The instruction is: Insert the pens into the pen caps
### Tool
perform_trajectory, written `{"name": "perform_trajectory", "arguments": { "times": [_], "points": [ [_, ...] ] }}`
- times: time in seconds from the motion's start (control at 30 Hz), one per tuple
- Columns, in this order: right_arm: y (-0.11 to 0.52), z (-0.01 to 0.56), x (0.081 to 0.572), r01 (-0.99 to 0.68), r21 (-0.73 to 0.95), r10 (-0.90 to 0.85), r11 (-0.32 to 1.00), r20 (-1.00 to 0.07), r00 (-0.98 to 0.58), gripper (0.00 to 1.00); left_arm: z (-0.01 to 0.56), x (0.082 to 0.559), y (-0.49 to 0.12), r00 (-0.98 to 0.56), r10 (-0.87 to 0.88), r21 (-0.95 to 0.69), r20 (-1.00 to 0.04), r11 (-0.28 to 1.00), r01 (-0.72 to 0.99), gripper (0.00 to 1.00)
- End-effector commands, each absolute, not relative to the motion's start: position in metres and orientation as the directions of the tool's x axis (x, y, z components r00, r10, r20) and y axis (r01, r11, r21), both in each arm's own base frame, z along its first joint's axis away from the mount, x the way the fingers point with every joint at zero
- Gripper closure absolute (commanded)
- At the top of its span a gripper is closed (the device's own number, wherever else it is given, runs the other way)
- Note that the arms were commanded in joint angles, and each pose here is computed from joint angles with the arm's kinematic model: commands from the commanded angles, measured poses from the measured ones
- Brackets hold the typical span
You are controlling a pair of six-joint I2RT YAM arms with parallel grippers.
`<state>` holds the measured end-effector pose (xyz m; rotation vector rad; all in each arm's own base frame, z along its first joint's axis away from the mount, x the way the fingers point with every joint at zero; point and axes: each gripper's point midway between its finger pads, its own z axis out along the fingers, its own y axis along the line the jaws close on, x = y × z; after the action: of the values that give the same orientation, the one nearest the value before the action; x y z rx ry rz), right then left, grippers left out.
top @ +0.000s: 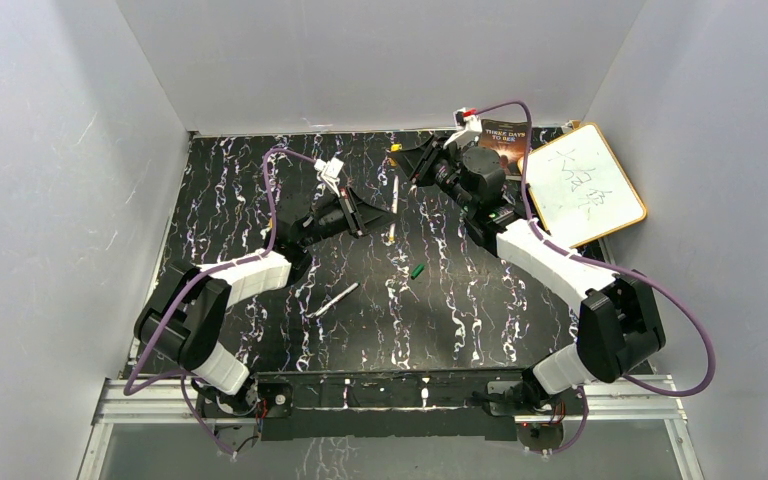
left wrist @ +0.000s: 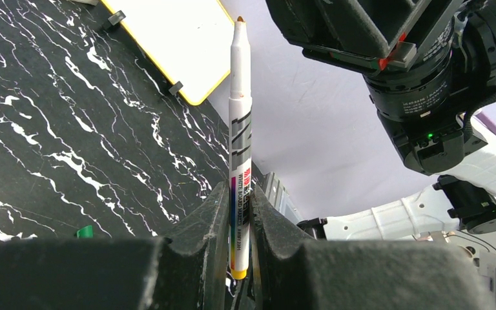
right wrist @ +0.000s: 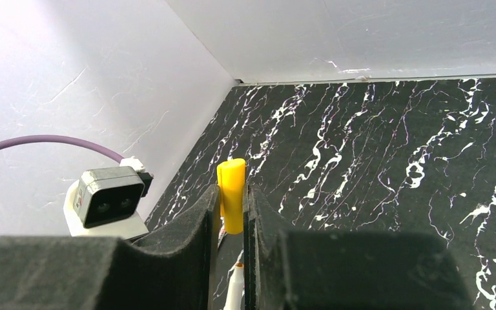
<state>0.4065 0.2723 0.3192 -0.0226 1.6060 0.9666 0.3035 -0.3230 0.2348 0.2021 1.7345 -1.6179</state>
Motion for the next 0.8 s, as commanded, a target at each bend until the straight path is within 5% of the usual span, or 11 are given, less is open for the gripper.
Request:
{"name": "perform_trajectory", "arguments": {
  "times": [0.0, 0.77],
  "points": [
    [0.267, 0.351, 0.402, -0.547, 0.543, 0.512, 0.637, -0.829, -0.225, 1.00, 0.272, 0.300, -0.323, -0.634, -0.377, -0.722, -0.676, 0.164, 0.672, 1.00],
    [0.259, 0.337, 0.392, -0.524, 0.545, 0.499, 0.654, -0.832, -0.242, 1.00, 0.278, 0.304, -0.322, -0.606, -0.383, -0.700, -0.697, 0.179, 0.691, 1.00]
  ]
}}
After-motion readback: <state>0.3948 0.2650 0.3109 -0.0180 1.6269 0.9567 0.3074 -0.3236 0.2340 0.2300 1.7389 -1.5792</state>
